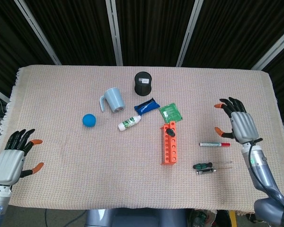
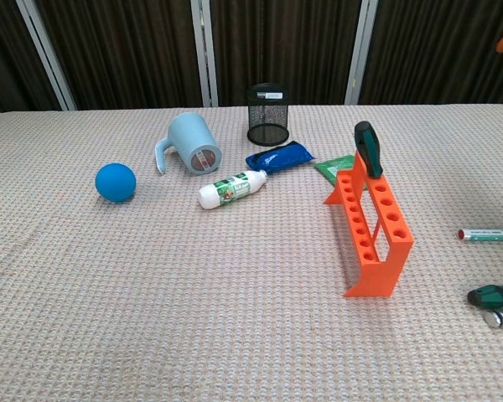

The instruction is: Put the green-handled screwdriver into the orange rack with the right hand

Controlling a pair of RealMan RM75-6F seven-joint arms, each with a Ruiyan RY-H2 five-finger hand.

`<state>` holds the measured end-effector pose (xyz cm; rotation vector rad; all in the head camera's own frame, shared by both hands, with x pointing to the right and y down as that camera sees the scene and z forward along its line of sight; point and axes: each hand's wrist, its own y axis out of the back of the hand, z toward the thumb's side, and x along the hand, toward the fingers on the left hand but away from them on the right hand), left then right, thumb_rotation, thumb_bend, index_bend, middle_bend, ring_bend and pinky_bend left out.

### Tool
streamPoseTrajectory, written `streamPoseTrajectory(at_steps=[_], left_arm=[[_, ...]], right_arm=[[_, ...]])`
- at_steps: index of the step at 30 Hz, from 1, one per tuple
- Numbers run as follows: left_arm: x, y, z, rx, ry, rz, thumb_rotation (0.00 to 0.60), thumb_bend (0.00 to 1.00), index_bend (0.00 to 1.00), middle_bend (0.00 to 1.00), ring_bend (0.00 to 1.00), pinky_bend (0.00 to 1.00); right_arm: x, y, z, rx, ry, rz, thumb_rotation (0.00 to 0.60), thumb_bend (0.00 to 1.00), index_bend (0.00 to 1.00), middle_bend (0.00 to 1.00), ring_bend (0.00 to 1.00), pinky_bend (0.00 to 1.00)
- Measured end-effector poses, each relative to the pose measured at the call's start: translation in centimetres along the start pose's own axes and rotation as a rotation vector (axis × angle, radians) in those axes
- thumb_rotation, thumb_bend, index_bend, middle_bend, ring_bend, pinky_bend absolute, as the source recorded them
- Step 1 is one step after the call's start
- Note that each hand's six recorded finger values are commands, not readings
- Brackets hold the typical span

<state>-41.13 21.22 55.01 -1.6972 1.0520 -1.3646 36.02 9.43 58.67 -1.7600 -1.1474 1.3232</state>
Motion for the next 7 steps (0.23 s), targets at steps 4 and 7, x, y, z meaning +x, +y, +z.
streamPoseTrajectory(at_steps=[4, 7], left_arm=[[-0.5, 0.2, -0.1, -0.006, -0.016, 0.002, 0.600, 0.17, 0.24, 0.05, 0.00, 0.00], [-0.8, 0.2, -0.4, -0.005, -0.015, -0.001, 0.600, 0.17, 0.22, 0.04, 0.00, 0.00]], right_arm=[[3.9, -1.3, -1.7, 0.153, -0.048, -0.019, 0.600, 0.14, 0.05, 0.01, 0.00, 0.00], [6.6, -2.5, -2.6, 0.215, -0.083, 0.013, 0.600, 0.12, 0.00, 0.00, 0.00, 0.00]])
